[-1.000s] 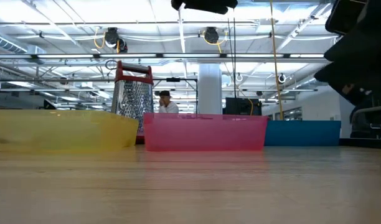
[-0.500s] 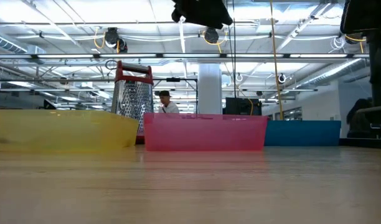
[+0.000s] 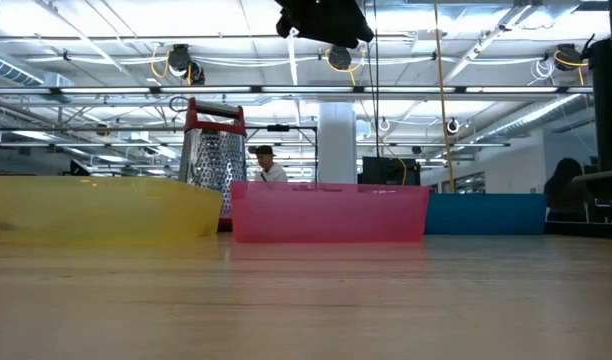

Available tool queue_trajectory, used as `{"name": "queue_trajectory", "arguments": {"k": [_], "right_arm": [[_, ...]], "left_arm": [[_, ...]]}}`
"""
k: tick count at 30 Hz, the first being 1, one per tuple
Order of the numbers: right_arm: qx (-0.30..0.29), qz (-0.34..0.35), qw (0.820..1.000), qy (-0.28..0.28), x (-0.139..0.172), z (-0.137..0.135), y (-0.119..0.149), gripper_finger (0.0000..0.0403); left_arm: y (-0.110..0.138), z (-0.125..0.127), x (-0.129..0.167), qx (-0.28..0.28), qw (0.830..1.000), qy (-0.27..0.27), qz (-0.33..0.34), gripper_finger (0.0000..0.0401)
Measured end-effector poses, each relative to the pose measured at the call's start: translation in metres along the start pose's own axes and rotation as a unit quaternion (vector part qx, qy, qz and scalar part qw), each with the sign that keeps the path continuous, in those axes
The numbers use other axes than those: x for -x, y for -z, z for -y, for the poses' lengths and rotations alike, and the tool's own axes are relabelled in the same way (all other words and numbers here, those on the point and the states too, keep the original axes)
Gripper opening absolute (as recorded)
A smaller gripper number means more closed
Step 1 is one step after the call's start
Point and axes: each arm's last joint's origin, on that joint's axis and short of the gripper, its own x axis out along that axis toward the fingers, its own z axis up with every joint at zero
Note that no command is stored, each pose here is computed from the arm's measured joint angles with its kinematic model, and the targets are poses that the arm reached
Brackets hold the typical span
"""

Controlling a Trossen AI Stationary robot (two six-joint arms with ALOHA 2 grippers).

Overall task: Pick & Place Kitchen Items
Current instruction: Put the pink spatula into the blue bin

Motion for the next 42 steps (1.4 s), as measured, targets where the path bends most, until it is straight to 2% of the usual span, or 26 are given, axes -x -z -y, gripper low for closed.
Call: {"name": "queue_trajectory", "arguments": {"k": [2, 5, 13, 24, 31, 36, 39, 42], "right_arm": [[-0.028, -0.036, 0.999, 0.027, -0.005, 0.004, 0.004, 0.0098], [-0.053, -0.050, 0.996, 0.047, -0.011, 0.007, 0.008, 0.0098], [-0.074, -0.060, 0.995, 0.028, -0.028, 0.003, 0.010, 0.0098], [-0.102, -0.057, 0.993, 0.033, -0.029, 0.003, 0.010, 0.0098], [-0.104, -0.051, 0.992, 0.043, -0.029, 0.005, 0.009, 0.0098], [-0.105, 0.001, 0.993, 0.061, -0.028, 0.011, 0.006, 0.0098], [-0.080, 0.022, 0.995, 0.058, -0.028, 0.012, 0.004, 0.0098], [-0.029, 0.048, 0.996, 0.062, -0.030, 0.014, 0.001, 0.0098]], "left_arm": [[0.000, 0.000, 0.000, 0.000, 1.000, 0.009, 0.000, 0.0184], [0.000, 0.001, 0.000, 0.000, 1.000, 0.023, 0.001, 0.0184], [0.000, 0.001, 0.000, 0.000, 1.000, 0.025, 0.001, 0.0184], [0.001, 0.002, 0.000, -0.002, 1.000, 0.026, -0.003, 0.0184], [0.002, 0.002, 0.000, -0.005, 1.000, 0.026, -0.009, 0.0184], [0.003, 0.002, 0.000, -0.008, 1.000, 0.026, -0.015, 0.0184], [0.004, 0.002, 0.000, -0.009, 0.999, 0.026, -0.017, 0.0184], [0.004, 0.002, 0.000, -0.009, 0.999, 0.026, -0.017, 0.0184]]}}
